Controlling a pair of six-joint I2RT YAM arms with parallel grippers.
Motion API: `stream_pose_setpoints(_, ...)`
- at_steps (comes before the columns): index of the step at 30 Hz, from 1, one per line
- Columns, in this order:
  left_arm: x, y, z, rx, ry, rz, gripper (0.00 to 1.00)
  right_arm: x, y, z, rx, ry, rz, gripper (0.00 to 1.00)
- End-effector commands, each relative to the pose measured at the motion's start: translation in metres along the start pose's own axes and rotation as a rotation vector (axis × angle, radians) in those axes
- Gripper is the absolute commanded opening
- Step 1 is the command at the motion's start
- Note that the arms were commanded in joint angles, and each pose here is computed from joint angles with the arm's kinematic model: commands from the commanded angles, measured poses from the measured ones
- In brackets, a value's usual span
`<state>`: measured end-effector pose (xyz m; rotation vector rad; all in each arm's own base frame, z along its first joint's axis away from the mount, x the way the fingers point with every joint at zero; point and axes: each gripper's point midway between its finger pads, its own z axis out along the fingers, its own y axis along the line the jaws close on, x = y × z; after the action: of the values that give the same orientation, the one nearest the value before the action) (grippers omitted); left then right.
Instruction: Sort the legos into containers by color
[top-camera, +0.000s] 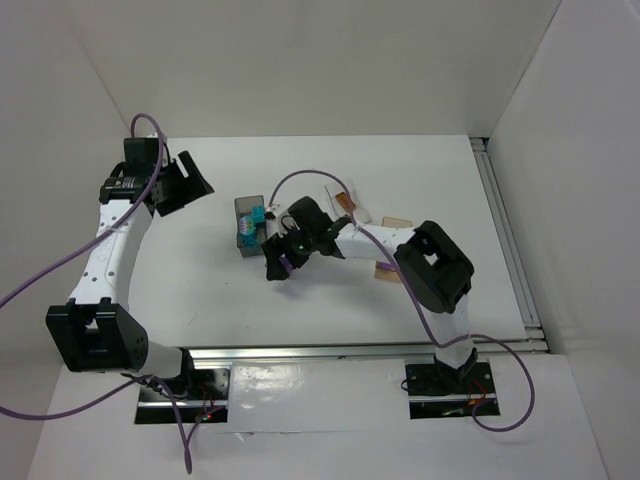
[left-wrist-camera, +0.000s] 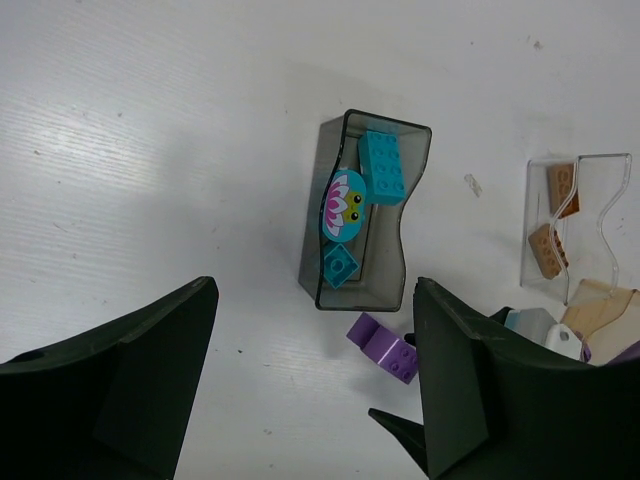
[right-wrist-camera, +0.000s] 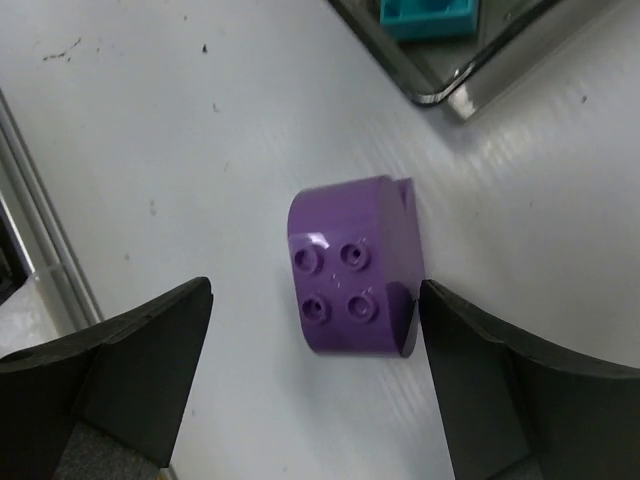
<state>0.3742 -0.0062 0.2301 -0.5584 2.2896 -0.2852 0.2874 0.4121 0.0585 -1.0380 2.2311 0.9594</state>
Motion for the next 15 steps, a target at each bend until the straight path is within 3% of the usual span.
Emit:
stream_pose_setpoints(1,-0.009,-0.008,-0.006,0.041,-0.03,0.03,0.84,-0.035,0.026,-0.03,-0.032,-0.122,-0.051,0.9)
stream_pose_setpoints(9,-0.003,-0.01,0.001,0.06,-0.001,0.019,0.83,-0.028,0.02,-0.021,0.196,-0.109,-0.104,0.79)
stream_pose_setpoints(15,-0.001,-0.01,0.004,0.064,0.01,0.027,0.83,-0.029,0.013,-0.008,0.269,-0.078,-0.132,0.73)
